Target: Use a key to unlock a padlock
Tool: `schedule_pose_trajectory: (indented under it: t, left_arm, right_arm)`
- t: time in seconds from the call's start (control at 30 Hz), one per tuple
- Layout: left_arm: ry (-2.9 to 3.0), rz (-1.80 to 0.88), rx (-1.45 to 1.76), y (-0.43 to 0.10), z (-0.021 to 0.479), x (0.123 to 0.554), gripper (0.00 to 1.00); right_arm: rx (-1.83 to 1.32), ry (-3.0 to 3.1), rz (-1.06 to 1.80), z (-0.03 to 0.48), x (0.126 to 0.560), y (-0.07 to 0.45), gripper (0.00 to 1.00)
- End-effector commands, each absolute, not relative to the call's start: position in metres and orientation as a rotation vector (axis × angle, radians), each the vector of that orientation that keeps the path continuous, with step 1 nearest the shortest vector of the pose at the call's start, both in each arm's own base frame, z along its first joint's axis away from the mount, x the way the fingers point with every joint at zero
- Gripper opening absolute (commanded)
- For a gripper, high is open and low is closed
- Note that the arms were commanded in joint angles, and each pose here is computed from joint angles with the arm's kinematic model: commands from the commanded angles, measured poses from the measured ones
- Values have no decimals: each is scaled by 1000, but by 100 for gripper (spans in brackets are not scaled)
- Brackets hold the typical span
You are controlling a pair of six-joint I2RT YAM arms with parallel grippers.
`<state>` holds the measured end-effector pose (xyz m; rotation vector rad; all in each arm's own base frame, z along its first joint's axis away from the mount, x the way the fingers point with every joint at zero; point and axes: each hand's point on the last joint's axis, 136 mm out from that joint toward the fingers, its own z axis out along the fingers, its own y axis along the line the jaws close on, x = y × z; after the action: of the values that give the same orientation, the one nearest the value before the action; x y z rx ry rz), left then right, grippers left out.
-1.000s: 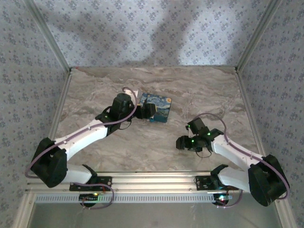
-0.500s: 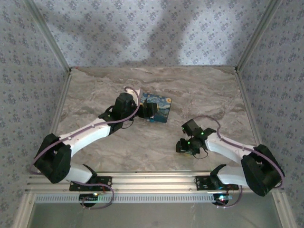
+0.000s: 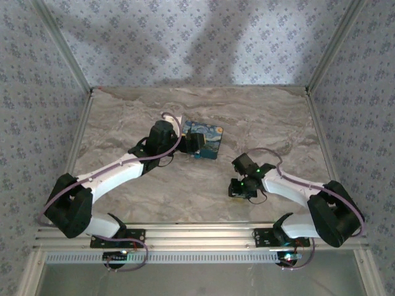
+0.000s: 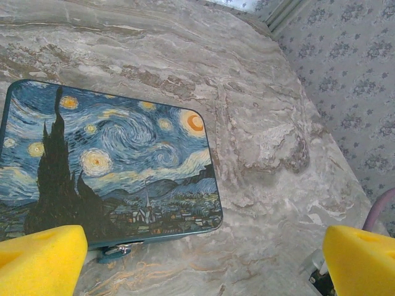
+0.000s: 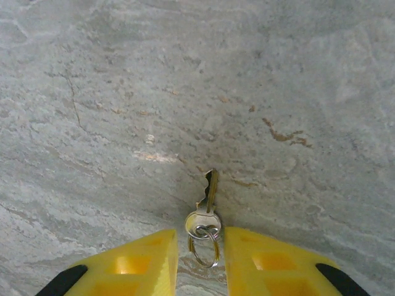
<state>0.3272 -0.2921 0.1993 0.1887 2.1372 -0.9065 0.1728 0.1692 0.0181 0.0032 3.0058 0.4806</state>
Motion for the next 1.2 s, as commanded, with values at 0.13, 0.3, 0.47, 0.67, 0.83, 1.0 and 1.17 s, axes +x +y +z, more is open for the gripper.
schedule_pose_trajectory:
  t: [0.13, 0.3, 0.47, 0.67, 0.83, 1.0, 1.17]
  left_arm:
    - [2075, -892, 200, -291, 222, 328, 98]
    - [2074, -873, 197, -286, 221, 327, 98]
    - [2073, -854, 195, -282, 220, 326, 98]
    - [2067, -837, 189, -278, 222, 325, 98]
    - [2060, -846, 175, -276, 226, 324, 98]
    - [2051, -896, 153, -278, 232, 324, 98]
    - [2037, -981, 129, -285, 243, 323, 98]
  right_arm:
    - [6, 2998, 438, 17, 180, 173, 24]
    - [2, 3010, 420, 13, 180, 173, 16]
    - [0, 3006, 409, 14, 179, 172, 8]
    - [5, 2981, 393, 18, 182, 169, 0]
    - [3, 2912, 446, 28, 188, 172, 0]
    - [2, 2839, 521, 43, 195, 178, 0]
    - [51, 2698, 656, 71, 212, 188, 0]
